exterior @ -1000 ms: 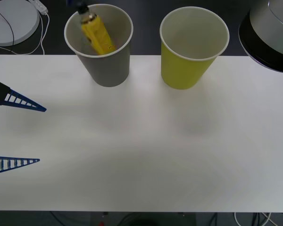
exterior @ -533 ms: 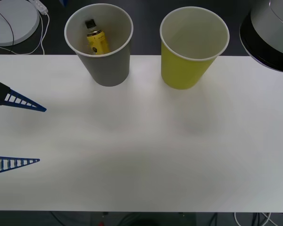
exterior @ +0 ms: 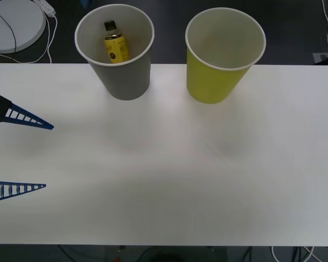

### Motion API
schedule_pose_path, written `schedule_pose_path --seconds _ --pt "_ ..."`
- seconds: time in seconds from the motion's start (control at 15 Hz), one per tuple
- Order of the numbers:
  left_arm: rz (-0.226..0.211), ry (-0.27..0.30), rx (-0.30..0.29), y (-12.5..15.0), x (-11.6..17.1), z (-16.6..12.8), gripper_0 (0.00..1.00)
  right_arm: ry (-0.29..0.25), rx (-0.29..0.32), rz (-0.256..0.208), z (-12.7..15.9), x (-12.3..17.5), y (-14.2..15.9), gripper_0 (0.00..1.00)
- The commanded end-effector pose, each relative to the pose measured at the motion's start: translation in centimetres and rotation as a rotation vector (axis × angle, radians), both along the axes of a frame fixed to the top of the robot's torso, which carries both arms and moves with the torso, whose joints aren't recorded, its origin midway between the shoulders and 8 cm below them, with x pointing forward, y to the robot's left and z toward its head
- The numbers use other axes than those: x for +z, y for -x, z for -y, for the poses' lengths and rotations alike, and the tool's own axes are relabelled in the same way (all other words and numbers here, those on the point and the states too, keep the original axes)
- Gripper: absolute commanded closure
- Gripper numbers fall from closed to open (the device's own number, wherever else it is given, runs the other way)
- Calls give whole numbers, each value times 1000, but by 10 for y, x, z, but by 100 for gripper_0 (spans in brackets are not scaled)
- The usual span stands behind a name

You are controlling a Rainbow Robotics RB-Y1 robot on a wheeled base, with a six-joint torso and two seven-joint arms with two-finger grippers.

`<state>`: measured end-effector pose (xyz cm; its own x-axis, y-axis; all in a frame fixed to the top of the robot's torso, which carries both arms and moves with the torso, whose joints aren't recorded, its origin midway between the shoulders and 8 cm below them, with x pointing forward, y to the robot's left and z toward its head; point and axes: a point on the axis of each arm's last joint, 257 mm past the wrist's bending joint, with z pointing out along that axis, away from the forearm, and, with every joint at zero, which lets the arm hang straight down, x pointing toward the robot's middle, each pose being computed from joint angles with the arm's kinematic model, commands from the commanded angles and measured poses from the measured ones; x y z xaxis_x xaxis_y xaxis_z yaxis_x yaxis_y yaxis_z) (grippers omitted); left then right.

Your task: Put the can into the green bin and the plastic bottle into the gray bin

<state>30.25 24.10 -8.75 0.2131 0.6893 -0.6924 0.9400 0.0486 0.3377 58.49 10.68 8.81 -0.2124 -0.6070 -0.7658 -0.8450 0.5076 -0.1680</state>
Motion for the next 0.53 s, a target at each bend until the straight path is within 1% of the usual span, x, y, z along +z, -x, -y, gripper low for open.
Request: schedule_pose_path --seconds 0.07,0.2,0.33,0.53 --pt "0 0 0 0 0 0 0 -21 45 -8 16 -1 8 0" --pt "0 0 0 0 0 0 0 -30 89 -1 29 -5 13 0" --pt "0 0 0 0 0 0 0 -34 112 -1 40 -11 20 0" --pt "0 0 0 0 0 0 0 -40 144 10 62 -16 33 0"
